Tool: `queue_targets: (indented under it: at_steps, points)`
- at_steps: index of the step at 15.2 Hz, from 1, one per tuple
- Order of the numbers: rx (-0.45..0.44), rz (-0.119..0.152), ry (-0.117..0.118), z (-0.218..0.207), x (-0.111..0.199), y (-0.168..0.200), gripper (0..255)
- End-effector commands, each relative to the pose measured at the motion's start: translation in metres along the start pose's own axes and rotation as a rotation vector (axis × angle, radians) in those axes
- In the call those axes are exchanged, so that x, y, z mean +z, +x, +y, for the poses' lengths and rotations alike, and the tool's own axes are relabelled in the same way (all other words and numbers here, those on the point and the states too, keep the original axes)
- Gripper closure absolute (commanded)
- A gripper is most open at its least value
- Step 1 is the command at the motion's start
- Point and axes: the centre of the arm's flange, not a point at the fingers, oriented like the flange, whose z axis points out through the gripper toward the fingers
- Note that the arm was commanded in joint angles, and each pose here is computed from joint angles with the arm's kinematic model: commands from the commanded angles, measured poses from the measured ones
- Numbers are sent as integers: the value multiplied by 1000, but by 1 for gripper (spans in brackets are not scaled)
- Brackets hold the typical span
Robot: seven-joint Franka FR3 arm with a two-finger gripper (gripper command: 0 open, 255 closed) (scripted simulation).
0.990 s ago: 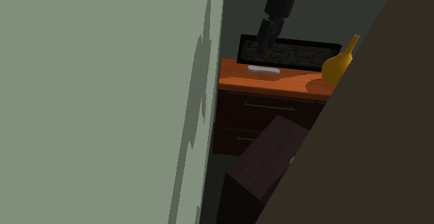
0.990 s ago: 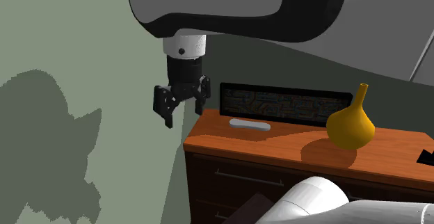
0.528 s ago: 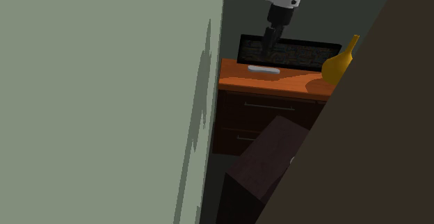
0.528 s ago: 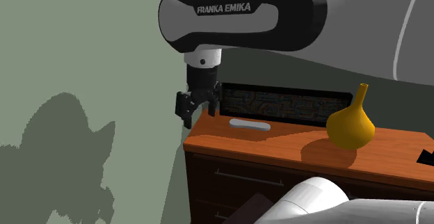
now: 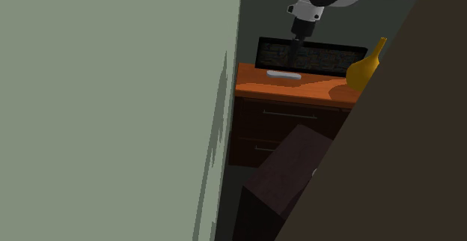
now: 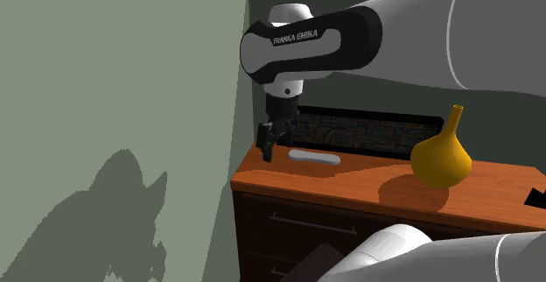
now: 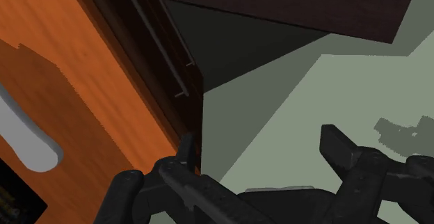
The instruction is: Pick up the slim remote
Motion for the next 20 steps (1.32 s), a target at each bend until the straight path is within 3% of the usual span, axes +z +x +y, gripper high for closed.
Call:
queue_targets:
  at_steps: [1, 20]
  points:
    - [-23, -2, -2, 24, 11, 1, 0]
    - [-226, -27, -7, 248, 117, 31, 0]
